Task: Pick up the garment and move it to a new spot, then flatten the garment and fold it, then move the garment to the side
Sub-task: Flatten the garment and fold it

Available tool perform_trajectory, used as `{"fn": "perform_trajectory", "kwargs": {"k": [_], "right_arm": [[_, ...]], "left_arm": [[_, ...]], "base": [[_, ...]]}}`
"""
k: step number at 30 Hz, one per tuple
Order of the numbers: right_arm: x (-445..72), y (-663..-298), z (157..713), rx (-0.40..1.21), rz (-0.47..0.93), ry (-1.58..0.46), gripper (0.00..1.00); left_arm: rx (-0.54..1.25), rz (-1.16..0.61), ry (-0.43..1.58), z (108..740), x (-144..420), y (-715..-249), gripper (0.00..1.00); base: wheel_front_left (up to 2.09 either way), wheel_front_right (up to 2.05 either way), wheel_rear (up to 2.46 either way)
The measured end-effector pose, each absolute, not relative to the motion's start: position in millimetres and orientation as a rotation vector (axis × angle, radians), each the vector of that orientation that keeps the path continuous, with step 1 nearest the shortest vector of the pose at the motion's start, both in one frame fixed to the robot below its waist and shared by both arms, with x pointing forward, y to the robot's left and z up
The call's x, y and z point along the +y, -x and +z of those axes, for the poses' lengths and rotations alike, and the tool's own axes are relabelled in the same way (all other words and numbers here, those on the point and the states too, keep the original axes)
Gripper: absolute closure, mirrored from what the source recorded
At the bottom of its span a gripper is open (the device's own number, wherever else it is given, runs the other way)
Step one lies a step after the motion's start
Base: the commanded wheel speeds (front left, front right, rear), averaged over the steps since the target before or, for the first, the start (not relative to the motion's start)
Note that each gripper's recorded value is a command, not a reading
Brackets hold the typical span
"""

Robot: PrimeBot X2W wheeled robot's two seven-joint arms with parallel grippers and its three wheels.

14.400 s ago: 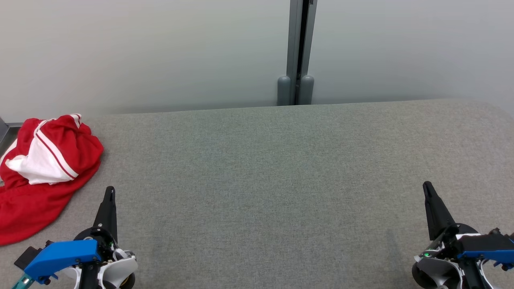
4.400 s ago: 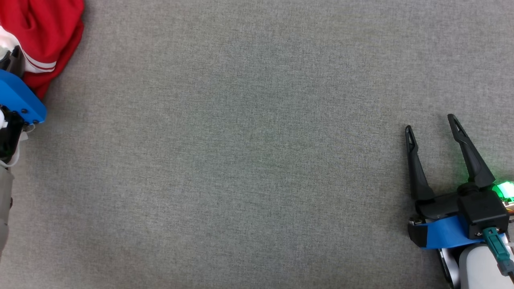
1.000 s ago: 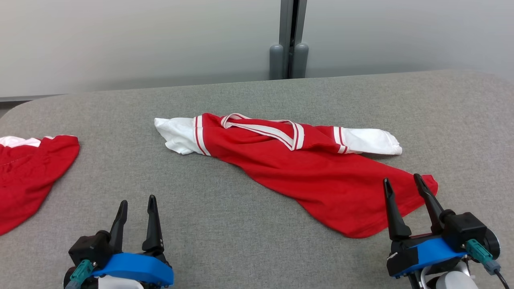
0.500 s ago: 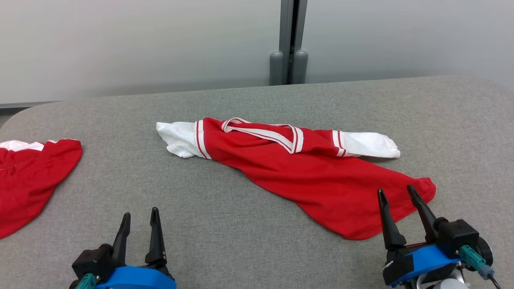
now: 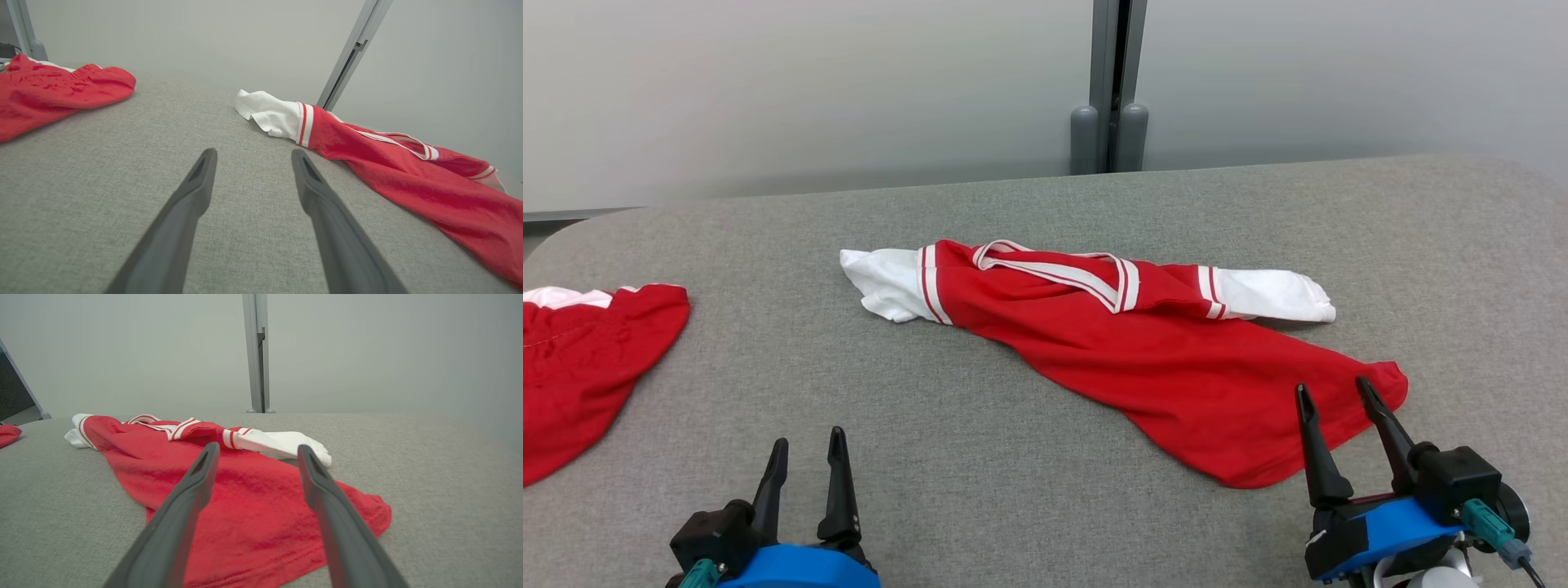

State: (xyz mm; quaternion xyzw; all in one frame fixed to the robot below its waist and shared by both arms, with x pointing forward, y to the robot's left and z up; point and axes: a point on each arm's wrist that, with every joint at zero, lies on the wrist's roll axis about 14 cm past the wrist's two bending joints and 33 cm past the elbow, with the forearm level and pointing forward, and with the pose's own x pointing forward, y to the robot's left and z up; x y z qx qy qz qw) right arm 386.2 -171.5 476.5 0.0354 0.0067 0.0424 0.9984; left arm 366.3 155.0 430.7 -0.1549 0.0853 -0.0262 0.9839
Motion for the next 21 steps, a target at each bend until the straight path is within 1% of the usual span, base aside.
{"fn": "perform_trajectory", "kwargs": {"k": [7,10,13,15,21], "right_arm": [[-177.0,-392.0,476.4,0.013,0.073,-0.043,0.00],[-183.8,-403.9,481.6,-0.002,0.058,-0.007,0.00],[-196.9,-418.0,481.5,0.004,0.031,0.077,0.00],[-203.7,-426.7,473.9,0.035,0.021,0.140,0.00],[-210.2,-451.0,441.0,0.153,0.022,0.239,0.00]], "left_arm": [[0.172,-0.038,0.309,429.2,159.7,-367.9,0.00],[0.174,-0.039,0.312,427.9,159.1,-370.9,0.00],[0.174,-0.039,0.310,427.0,158.7,-375.5,0.00],[0.177,-0.037,0.313,425.4,158.6,-377.8,0.00],[0.186,-0.025,0.315,419.7,161.6,-385.7,0.00]], "base": [[0.00,0.00,0.00],[0.00,0.00,0.00],[0.00,0.00,0.00],[0.00,0.00,0.00],[0.00,0.00,0.00]]}}
